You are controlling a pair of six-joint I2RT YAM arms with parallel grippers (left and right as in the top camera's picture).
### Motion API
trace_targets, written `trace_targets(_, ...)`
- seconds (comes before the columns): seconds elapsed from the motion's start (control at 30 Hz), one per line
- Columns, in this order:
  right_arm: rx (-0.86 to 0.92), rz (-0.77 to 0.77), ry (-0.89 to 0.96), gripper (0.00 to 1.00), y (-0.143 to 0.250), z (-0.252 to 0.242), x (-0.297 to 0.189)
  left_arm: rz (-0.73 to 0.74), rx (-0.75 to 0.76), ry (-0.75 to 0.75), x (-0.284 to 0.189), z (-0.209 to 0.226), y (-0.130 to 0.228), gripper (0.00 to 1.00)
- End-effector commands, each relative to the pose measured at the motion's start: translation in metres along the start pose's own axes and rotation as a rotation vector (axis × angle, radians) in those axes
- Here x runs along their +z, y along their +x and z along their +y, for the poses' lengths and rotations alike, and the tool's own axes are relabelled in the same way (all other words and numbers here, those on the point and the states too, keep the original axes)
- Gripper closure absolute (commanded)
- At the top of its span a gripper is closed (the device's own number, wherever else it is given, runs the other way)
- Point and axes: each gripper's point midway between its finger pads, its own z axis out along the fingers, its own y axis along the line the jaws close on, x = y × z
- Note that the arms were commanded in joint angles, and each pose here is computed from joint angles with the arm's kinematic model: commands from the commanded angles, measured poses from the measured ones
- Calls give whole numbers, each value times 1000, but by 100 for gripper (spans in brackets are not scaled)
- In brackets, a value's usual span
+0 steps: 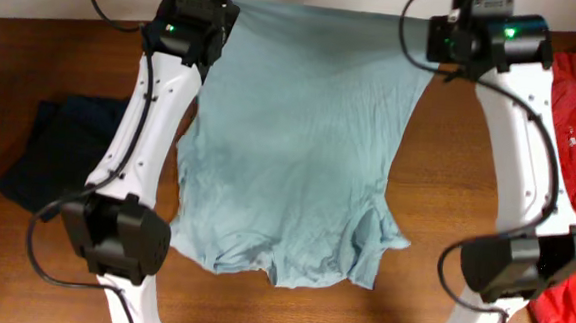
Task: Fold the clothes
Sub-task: 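Open both grippers and pull them back from the shirt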
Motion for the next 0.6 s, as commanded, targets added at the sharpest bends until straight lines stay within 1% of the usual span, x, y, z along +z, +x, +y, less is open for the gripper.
trace_targets(0.0, 73, -5, 82, 53, -3, -45, 3, -9, -49, -76, -2, 34, -1, 35)
trace_targets(0.03, 78, -1, 87, 49, -2, -50, 1, -7, -55, -102, -5, 41, -2, 19)
trace_targets(0.07, 84, 9, 91, 45, 1, -55, -1, -9, -63, -137, -12, 52, -3, 8)
trace_targets(0.1, 87, 18, 88, 43, 4, -58, -4, -14, -72, -166, -19, 61, -5, 6)
trace_targets(0.17, 88, 32, 68, 42, 8, -58, -10, -23, -83, -201, -35, 74, -10, 1)
trace_targets(0.33, 78, 86, -16, 42, 23, -46, -26, -57, -101, -213, -89, 99, -18, 1)
trace_targets(0.43, 77, 105, -76, 42, 30, -38, -38, -95, -151, -212, -128, 113, -23, 1)
trace_targets(0.57, 84, 81, -136, 43, 31, -35, -69, -175, -185, -179, -197, 129, -28, 1)
